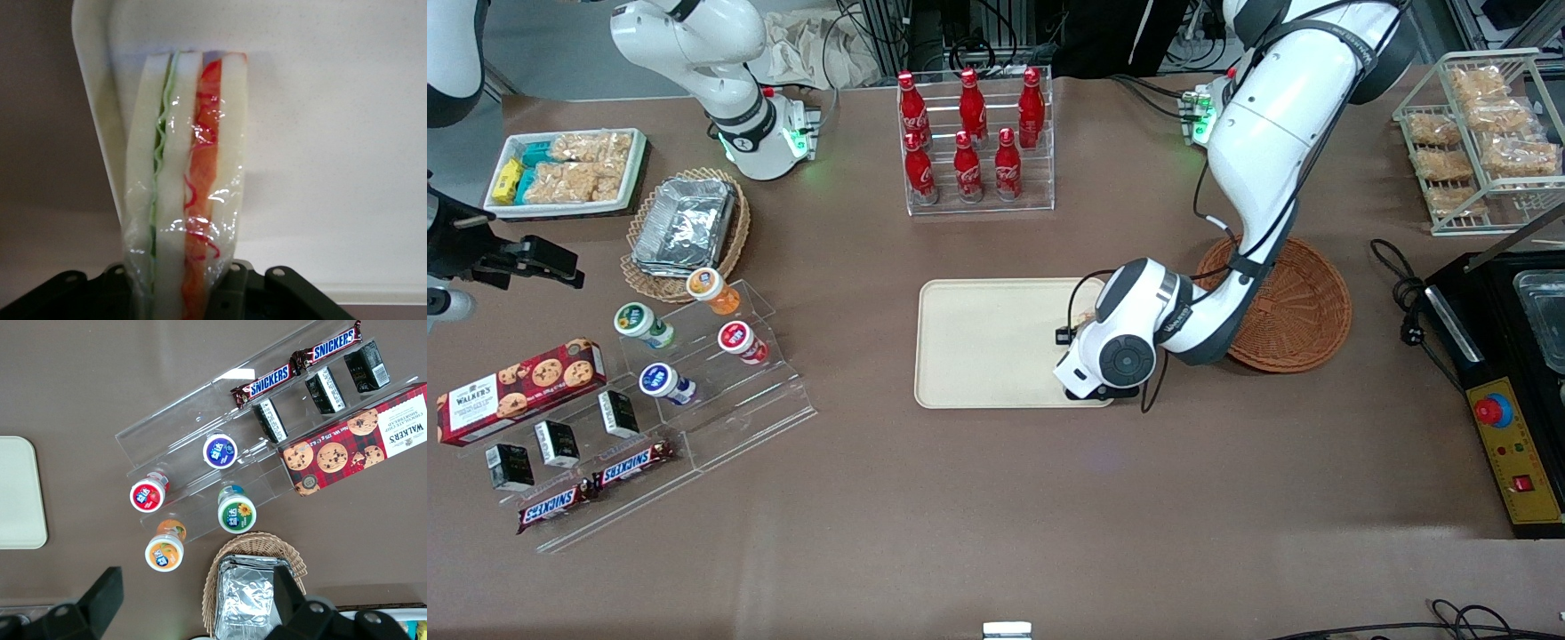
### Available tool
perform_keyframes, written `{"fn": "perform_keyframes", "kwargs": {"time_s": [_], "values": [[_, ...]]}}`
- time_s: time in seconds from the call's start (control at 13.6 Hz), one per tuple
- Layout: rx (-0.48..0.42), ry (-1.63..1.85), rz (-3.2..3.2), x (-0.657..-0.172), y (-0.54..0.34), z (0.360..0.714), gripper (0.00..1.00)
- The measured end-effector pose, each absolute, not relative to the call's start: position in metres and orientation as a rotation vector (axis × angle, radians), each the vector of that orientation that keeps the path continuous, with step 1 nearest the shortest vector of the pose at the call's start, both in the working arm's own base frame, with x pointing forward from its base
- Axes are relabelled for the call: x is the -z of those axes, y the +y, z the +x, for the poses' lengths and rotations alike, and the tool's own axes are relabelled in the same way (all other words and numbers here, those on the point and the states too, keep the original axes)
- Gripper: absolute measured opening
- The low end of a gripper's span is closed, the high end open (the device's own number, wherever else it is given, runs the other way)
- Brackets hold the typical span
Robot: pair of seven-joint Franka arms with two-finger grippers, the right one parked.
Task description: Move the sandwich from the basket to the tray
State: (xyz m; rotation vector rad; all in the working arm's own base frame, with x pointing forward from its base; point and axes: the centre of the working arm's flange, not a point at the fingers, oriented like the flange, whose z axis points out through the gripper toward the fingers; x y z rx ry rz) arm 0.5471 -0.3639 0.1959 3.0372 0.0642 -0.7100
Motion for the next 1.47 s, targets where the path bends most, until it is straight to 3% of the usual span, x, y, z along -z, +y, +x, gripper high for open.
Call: {"fn": "perform_keyframes", "kwargs": {"time_s": [0.07,0.51,0.66,1.1,1.47], "values": [[0.711,0.083,3.040,-0.196,-0.364,0.547,0.40],[0.713,0.109,3.044,-0.199,-0.364,0.549,0.99],[0.717,0.159,3.055,-0.214,-0.364,0.552,1.00],[0.588,0.277,3.085,-0.321,-0.355,0.562,1.00],[0.382,0.343,3.147,-0.420,-0.301,0.576,1.00]]}}
